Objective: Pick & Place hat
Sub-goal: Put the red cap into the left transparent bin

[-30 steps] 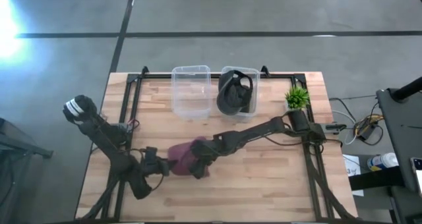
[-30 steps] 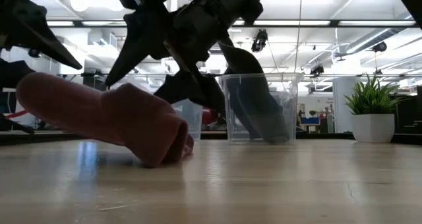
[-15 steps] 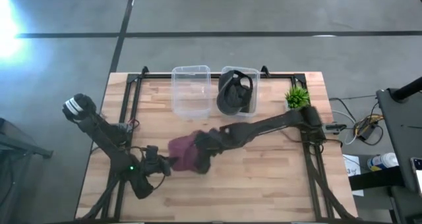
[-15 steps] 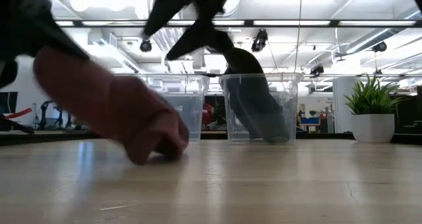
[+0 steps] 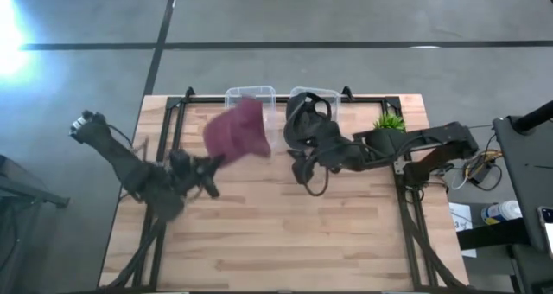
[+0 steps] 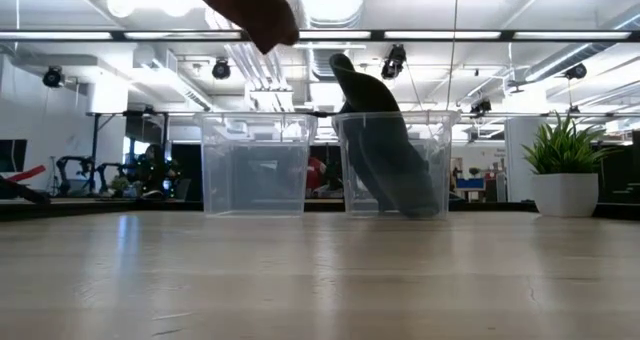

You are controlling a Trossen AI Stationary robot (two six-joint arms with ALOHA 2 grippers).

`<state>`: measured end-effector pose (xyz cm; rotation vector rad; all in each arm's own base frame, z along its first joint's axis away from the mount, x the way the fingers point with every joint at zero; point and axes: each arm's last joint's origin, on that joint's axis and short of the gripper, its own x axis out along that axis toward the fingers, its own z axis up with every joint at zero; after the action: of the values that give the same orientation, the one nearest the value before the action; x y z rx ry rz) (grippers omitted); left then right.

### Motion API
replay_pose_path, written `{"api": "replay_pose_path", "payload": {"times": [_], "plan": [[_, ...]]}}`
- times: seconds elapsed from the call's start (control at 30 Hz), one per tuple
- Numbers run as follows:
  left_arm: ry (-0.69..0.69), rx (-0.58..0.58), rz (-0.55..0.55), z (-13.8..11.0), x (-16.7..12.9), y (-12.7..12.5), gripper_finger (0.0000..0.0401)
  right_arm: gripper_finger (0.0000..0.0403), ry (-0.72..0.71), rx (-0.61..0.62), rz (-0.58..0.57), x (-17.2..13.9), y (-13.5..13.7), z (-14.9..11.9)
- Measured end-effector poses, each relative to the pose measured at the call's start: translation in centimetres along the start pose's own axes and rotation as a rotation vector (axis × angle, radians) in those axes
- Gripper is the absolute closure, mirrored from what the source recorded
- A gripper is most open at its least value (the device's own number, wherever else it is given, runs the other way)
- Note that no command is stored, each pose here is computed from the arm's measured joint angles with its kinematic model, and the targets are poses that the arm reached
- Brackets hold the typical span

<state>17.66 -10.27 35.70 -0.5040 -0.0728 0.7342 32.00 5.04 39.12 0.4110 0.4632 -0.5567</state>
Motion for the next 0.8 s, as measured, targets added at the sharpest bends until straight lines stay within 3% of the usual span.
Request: {"api": "replay_pose_path", "payload": {"times": [0.17, 0.33, 0.5, 0.63, 0.8], "plan": [[0.017, 0.17, 0.116, 3.5, 3.4, 1.8, 0.0395, 0.0175, 0.047, 0.03, -0.05, -0.8, -1.5, -1.3], [0.164, 0.162, 0.206, 4.8, 8.1, 5.0, 0.0395, 0.0175, 0.095, 0.056, -0.094, -0.1, -2.0, -3.3], [0.325, 0.172, 0.237, 4.6, 13.2, 7.6, 0.0395, 0.0175, 0.123, 0.086, -0.121, 0.6, -2.3, -4.8], [0.481, 0.107, 0.227, 4.0, 16.9, 9.5, 0.0391, 0.0175, 0.132, 0.095, -0.126, 0.7, -2.4, -5.4], [0.554, 0.109, 0.244, 2.8, 19.3, 9.8, 0.0324, 0.0175, 0.128, 0.098, -0.126, 0.4, -2.5, -5.5]]}}
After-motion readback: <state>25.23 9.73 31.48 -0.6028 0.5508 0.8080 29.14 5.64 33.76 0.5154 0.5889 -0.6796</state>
